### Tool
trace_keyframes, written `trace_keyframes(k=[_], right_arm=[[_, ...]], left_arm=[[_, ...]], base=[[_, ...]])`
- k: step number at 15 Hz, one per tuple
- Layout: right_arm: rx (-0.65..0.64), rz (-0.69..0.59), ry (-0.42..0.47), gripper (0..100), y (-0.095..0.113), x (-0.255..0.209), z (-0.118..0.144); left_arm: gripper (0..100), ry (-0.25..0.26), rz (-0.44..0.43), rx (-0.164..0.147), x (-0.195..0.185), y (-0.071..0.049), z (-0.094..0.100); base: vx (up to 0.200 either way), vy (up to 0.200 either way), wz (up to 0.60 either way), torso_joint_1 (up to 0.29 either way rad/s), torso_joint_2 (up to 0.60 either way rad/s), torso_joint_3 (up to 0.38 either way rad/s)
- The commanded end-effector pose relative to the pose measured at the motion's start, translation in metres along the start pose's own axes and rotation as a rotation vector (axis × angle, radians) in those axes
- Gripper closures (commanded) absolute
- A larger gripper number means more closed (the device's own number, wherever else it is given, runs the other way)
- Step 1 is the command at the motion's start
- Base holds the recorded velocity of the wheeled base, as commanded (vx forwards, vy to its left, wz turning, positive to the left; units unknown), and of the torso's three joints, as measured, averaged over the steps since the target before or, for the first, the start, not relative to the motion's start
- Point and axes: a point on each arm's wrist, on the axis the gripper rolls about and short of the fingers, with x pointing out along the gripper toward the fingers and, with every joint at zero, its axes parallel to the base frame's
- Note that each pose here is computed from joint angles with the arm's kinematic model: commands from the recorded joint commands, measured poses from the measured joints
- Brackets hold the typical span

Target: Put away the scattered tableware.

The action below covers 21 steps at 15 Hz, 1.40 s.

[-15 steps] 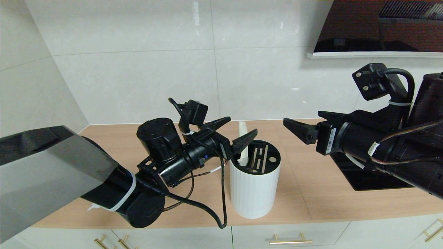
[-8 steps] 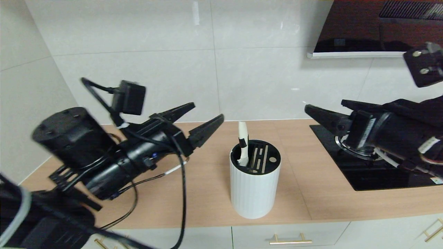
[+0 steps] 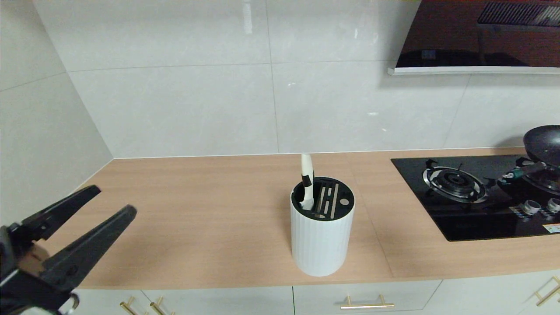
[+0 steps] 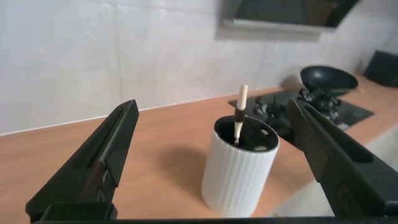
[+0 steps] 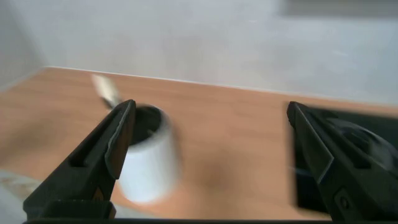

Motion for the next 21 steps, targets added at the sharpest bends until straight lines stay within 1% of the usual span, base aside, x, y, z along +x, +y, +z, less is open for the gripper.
trace_keyframes(k=[1, 2, 3, 4, 5, 6, 7, 8, 9, 10, 11, 12, 13, 14, 15, 16, 17, 18, 19, 20, 21], right_arm=[[0.010, -0.103, -0.073, 0, -0.016, -0.069, -0.021], [0.007, -0.121, -0.090, 0, -0.018, -0.087, -0.021], [0.009, -0.135, -0.107, 0, -0.019, -0.093, -0.017], [0.006, -0.198, -0.140, 0, -0.018, -0.106, -0.015], [-0.008, -0.250, -0.151, 0, -0.016, -0.114, -0.021], [-0.040, -0.285, -0.144, 0, -0.014, -0.121, -0.032], [-0.080, -0.307, -0.128, 0, -0.013, -0.128, -0.046], [-0.094, -0.339, -0.092, 0, -0.013, -0.123, -0.055], [-0.095, -0.400, -0.096, 0, -0.012, -0.121, -0.058], [-0.102, -0.452, -0.131, 0, -0.008, -0.124, -0.060], [-0.111, -0.450, -0.144, 0, -0.005, -0.128, -0.067], [-0.114, -0.453, -0.121, 0, -0.006, -0.125, -0.079], [-0.110, -0.457, -0.105, 0, -0.006, -0.123, -0.085], [-0.094, -0.459, -0.096, 0, -0.008, -0.118, -0.098], [-0.076, -0.455, -0.100, 0, -0.010, -0.114, -0.105], [-0.071, -0.444, -0.098, 0, -0.010, -0.112, -0.111], [-0.073, -0.394, -0.072, 0, -0.011, -0.107, -0.124], [-0.073, -0.356, -0.038, 0, -0.011, -0.103, -0.138], [-0.068, -0.351, -0.014, 0, -0.012, -0.102, -0.142], [-0.059, -0.348, 0.045, 0, -0.012, -0.102, -0.148], [-0.039, -0.346, 0.054, 0, -0.012, -0.103, -0.149]], left_arm=[[0, -0.079, 0.001, 0.017, -0.063, -0.022, 0.009], [0, -0.060, 0.004, 0.010, -0.090, -0.033, 0.016], [0, -0.047, 0.006, 0.003, -0.100, -0.037, 0.019], [0, -0.009, 0.002, -0.008, -0.129, -0.048, 0.020], [0, 0.010, -0.020, -0.012, -0.147, -0.054, 0.018], [0, 0.022, 0.011, -0.012, -0.148, -0.054, 0.018], [0, -0.023, 0.089, -0.010, -0.147, -0.053, 0.021], [0, -0.044, 0.147, -0.002, -0.147, -0.051, 0.021], [0, -0.039, 0.187, 0.009, -0.145, -0.050, 0.016], [0, -0.043, 0.235, 0.026, -0.143, -0.050, 0.013], [0, -0.057, 0.291, 0.037, -0.141, -0.050, 0.009], [0, -0.080, 0.321, 0.057, -0.145, -0.054, 0.000], [0, -0.079, 0.307, 0.065, -0.148, -0.054, -0.007], [0, 0.001, 0.320, 0.090, -0.143, -0.045, -0.034], [0, 0.020, 0.361, 0.112, -0.140, -0.037, -0.050], [0, 0.035, 0.375, 0.125, -0.138, -0.032, -0.063], [0, 0.089, 0.395, 0.152, -0.137, -0.028, -0.074], [0, 0.153, 0.482, 0.177, -0.140, -0.026, -0.080], [0, 0.185, 0.595, 0.251, -0.141, -0.023, -0.082], [0, 0.195, 0.578, 0.242, -0.141, -0.023, -0.084], [0, 0.195, 0.570, 0.238, -0.141, -0.023, -0.084]], base=[[0.000, 0.000, 0.00, 0.000, 0.00, 0.000], [0.000, 0.000, 0.00, 0.000, 0.00, 0.000], [0.000, 0.000, 0.00, 0.000, 0.00, 0.000], [0.000, 0.000, 0.00, 0.000, 0.00, 0.000], [0.000, 0.000, 0.00, 0.000, 0.00, 0.000], [0.000, 0.000, 0.00, 0.000, 0.00, 0.000], [0.000, 0.000, 0.00, 0.000, 0.00, 0.000], [0.000, 0.000, 0.00, 0.000, 0.00, 0.000], [0.000, 0.000, 0.00, 0.000, 0.00, 0.000], [0.000, 0.000, 0.00, 0.000, 0.00, 0.000], [0.000, 0.000, 0.00, 0.000, 0.00, 0.000], [0.000, 0.000, 0.00, 0.000, 0.00, 0.000], [0.000, 0.000, 0.00, 0.000, 0.00, 0.000], [0.000, 0.000, 0.00, 0.000, 0.00, 0.000], [0.000, 0.000, 0.00, 0.000, 0.00, 0.000], [0.000, 0.000, 0.00, 0.000, 0.00, 0.000], [0.000, 0.000, 0.00, 0.000, 0.00, 0.000], [0.000, 0.000, 0.00, 0.000, 0.00, 0.000], [0.000, 0.000, 0.00, 0.000, 0.00, 0.000], [0.000, 0.000, 0.00, 0.000, 0.00, 0.000], [0.000, 0.000, 0.00, 0.000, 0.00, 0.000]])
